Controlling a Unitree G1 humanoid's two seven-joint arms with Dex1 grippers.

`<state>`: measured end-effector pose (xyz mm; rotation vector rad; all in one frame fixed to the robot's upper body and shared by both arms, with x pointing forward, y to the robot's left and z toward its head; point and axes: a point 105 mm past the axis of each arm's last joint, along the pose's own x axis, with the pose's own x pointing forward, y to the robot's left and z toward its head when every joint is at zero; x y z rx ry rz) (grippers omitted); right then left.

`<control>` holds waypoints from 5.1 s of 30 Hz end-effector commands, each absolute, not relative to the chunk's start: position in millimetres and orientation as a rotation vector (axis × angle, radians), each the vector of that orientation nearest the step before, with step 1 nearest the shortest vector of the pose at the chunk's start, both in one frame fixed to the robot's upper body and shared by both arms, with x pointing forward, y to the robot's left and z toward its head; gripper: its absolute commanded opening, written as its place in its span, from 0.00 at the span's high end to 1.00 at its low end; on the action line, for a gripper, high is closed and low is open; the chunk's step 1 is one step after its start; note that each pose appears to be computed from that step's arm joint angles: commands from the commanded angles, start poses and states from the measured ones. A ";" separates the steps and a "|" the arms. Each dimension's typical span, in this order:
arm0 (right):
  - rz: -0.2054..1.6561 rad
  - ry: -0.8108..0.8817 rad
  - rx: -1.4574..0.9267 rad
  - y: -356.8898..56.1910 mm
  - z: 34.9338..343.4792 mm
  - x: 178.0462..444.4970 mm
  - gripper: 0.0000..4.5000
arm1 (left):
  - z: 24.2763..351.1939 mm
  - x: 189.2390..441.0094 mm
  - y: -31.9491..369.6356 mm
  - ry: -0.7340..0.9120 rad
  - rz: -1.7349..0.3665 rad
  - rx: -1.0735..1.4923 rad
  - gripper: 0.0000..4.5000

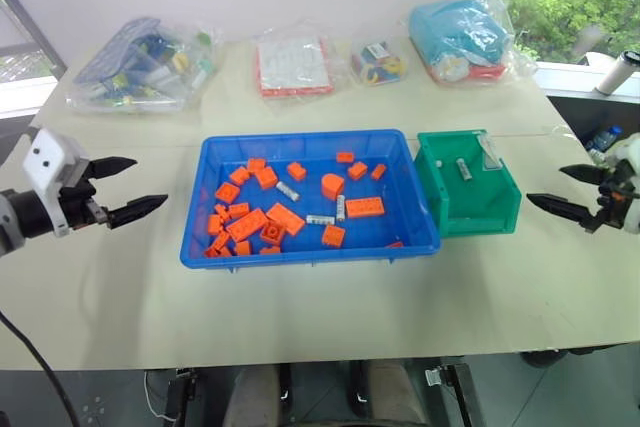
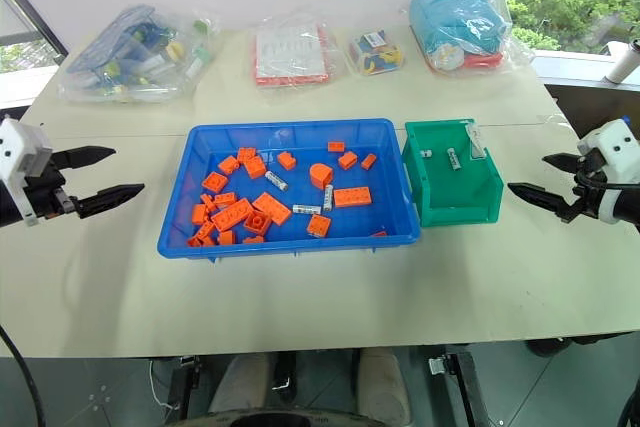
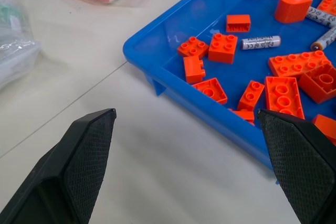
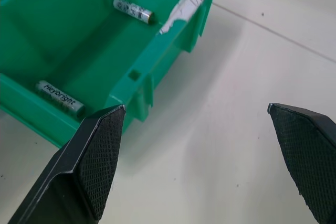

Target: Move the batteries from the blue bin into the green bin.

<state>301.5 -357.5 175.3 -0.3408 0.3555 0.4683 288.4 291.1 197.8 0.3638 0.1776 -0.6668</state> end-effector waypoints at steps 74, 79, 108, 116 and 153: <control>1.058 0.520 -0.322 27.8 115.3 377.9 0.76 | 209.5 277.6 182.4 0.064 -1.051 0.391 0.00; 1.057 0.512 -0.360 27.0 113.4 376.3 0.33 | 213.0 281.0 180.4 0.047 -1.059 0.398 0.00; 0.957 0.307 -0.230 -29.9 220.4 384.0 0.74 | 199.8 274.5 153.7 0.044 -1.171 0.345 0.00; 0.883 0.302 -0.177 -70.8 241.5 374.7 0.74 | 198.4 280.9 150.8 0.028 -1.167 0.315 0.00; 1.045 0.373 -0.337 23.8 149.1 378.3 0.37 | 195.7 288.4 198.2 0.081 -0.986 0.371 0.00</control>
